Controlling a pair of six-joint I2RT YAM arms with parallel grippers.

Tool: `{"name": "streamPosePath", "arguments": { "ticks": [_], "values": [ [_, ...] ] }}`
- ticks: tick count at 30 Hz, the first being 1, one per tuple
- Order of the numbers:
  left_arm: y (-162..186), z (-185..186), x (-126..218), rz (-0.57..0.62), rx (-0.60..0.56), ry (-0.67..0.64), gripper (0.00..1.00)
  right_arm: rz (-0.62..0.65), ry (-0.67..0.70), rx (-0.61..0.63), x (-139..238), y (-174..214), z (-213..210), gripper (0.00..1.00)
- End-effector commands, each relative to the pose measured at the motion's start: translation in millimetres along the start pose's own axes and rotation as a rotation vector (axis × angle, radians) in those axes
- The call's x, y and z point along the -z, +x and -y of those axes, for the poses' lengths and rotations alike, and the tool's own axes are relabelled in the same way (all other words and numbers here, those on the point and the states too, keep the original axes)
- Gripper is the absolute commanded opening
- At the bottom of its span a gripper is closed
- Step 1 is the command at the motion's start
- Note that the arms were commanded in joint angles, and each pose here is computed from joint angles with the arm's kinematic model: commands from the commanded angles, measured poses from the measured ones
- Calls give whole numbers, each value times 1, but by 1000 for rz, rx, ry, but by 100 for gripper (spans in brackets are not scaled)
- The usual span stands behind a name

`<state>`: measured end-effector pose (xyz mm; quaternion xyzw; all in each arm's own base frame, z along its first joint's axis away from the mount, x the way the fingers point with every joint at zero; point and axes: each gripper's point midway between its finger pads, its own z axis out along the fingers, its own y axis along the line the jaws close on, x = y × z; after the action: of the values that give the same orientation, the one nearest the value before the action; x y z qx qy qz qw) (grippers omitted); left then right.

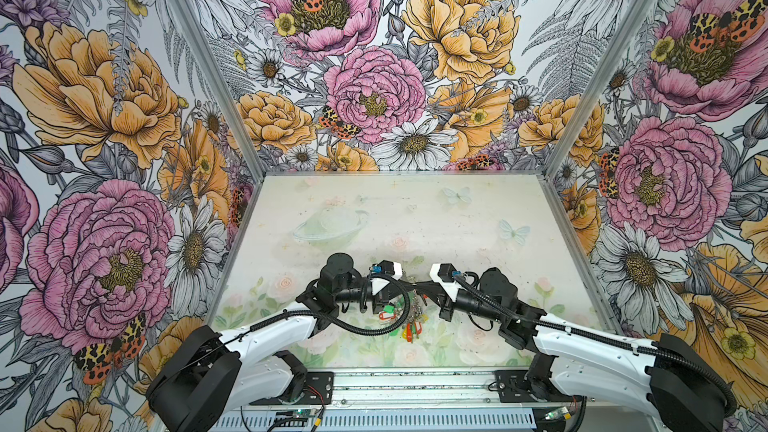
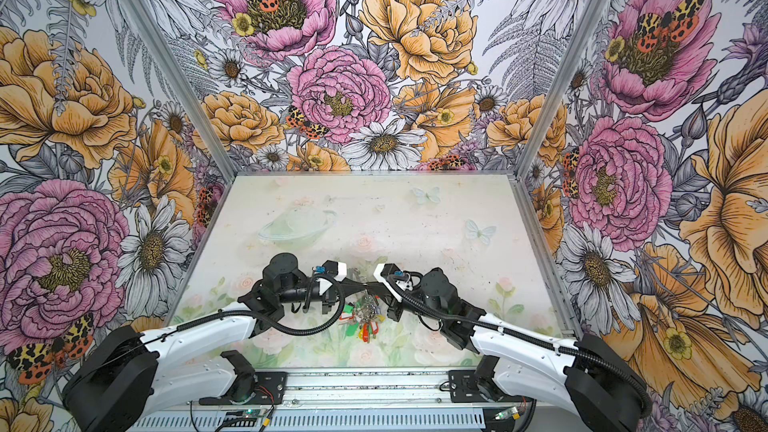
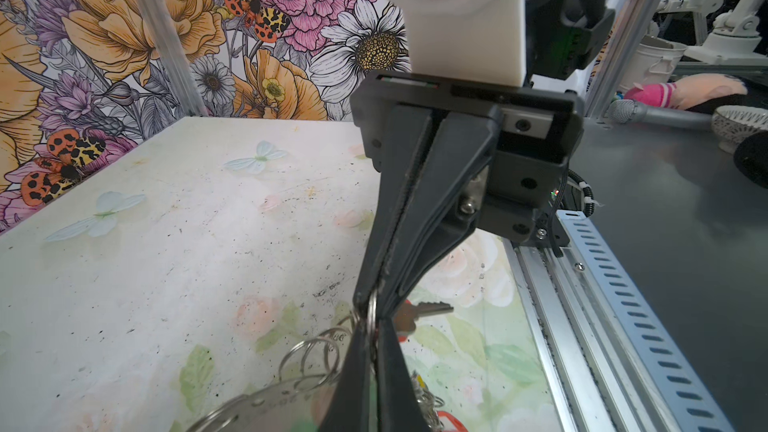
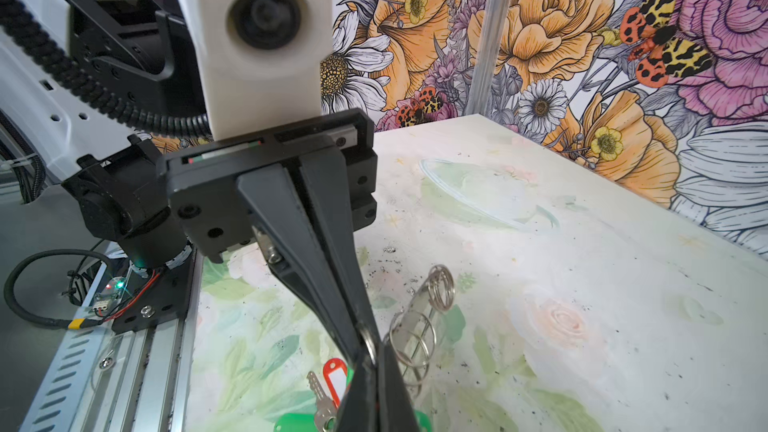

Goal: Put the keys on the keyring

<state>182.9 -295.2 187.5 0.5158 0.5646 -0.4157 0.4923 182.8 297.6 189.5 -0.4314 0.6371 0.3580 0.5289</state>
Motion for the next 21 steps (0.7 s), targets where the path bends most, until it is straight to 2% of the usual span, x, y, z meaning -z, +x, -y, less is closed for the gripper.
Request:
{"name": "streamPosePath", "arguments": {
  "ticks": [1, 5, 9, 12, 21],
  "values": [
    [-11, -4, 0, 20, -38, -8, 0, 80, -39, 40, 3, -22, -8, 0],
    [-13, -5, -1, 3, -65, -29, 0, -10, -66, 82, 9, -18, -13, 0],
    [-14, -2, -6, -93, -119, -23, 0, -125, -85, 143, 22, -12, -16, 17],
    [-20, -2, -6, -120, -139, -3, 0, -155, -75, 165, 28, -13, -13, 22],
    [-25, 4, -4, -152, -165, 59, 0, -147, -111, 163, 30, -19, -18, 20]
  ]
}}
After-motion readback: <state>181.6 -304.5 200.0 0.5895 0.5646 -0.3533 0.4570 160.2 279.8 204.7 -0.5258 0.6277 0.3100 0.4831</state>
